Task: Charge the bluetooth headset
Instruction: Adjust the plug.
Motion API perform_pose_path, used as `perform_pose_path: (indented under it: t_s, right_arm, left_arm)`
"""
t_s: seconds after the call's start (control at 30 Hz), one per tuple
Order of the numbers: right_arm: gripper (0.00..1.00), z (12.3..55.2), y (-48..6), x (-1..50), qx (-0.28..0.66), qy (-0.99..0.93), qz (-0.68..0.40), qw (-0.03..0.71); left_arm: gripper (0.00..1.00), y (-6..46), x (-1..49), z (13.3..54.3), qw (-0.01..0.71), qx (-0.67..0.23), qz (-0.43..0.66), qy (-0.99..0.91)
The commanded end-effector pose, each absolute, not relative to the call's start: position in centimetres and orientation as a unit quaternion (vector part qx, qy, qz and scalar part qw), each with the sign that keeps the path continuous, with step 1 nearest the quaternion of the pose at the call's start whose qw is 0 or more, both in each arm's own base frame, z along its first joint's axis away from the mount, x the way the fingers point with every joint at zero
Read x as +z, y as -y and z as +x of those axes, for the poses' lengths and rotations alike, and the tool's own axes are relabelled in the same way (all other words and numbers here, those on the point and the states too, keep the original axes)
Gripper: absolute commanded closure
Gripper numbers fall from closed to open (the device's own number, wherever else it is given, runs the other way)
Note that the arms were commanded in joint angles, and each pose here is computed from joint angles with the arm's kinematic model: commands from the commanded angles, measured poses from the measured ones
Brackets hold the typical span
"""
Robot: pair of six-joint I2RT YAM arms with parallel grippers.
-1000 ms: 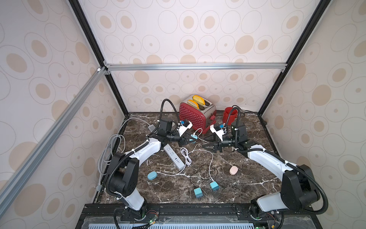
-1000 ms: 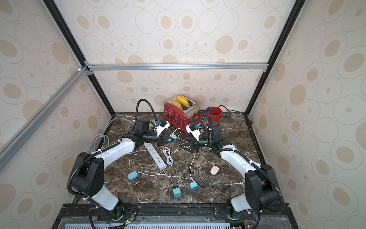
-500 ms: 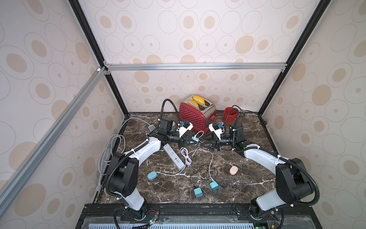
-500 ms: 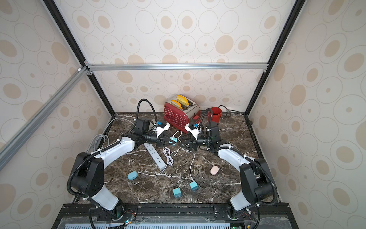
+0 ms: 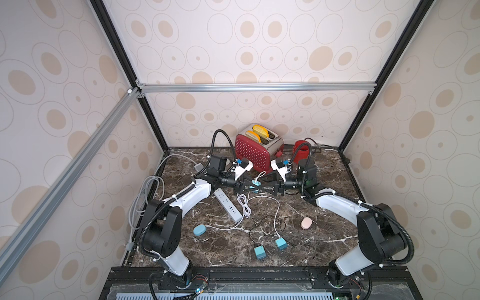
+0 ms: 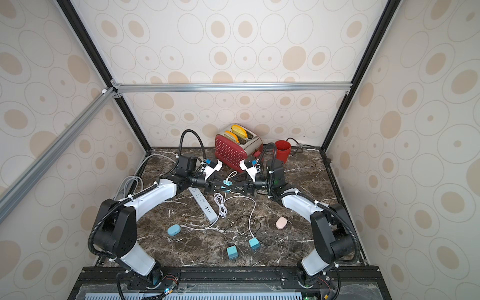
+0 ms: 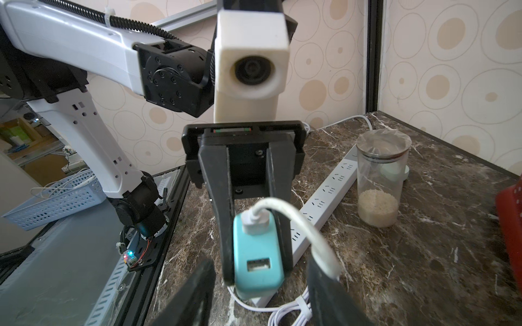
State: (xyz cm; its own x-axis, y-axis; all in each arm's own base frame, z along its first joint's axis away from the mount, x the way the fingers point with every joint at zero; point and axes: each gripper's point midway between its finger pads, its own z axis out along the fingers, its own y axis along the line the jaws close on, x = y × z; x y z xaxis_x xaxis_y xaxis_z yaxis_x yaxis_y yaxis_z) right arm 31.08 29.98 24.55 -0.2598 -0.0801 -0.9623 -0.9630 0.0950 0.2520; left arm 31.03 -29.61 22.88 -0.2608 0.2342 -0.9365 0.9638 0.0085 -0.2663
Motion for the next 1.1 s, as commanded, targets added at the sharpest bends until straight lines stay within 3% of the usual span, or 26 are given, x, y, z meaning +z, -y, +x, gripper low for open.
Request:
perform_pose_path:
  t_s: [0.0, 0.37, 0.63, 0.93, 1.07]
  right_arm:
    - [0.45, 31.6, -30.5, 26.0, 0.527, -0.589, -0.425, 0.442]
    - [0.53, 30.9, -30.2, 25.0, 0.534, -0.597, -0.428, 0.418]
    - [0.46, 31.3, -30.4, 26.5, 0.544, -0.582, -0.412, 0.442]
    - [0.51, 31.8, -31.7, 26.8, 0.562, -0.579, -0.384, 0.450]
    - [0.60, 31.4, -31.9, 26.6, 0.565, -0.575, -0.384, 0.449]
  left_arm:
    - [0.92, 30.1, 24.6, 31.0, 0.375, -0.512, 0.511, -0.580]
    - [0.93, 29.9, 24.8, 30.4, 0.371, -0.514, 0.521, -0.572]
    - [0.94, 29.9, 24.4, 29.6, 0.361, -0.517, 0.528, -0.568]
    - [0.93, 30.4, 24.6, 29.3, 0.358, -0.522, 0.534, -0.561]
    - [0.93, 30.4, 24.5, 29.3, 0.358, -0.522, 0.535, -0.560]
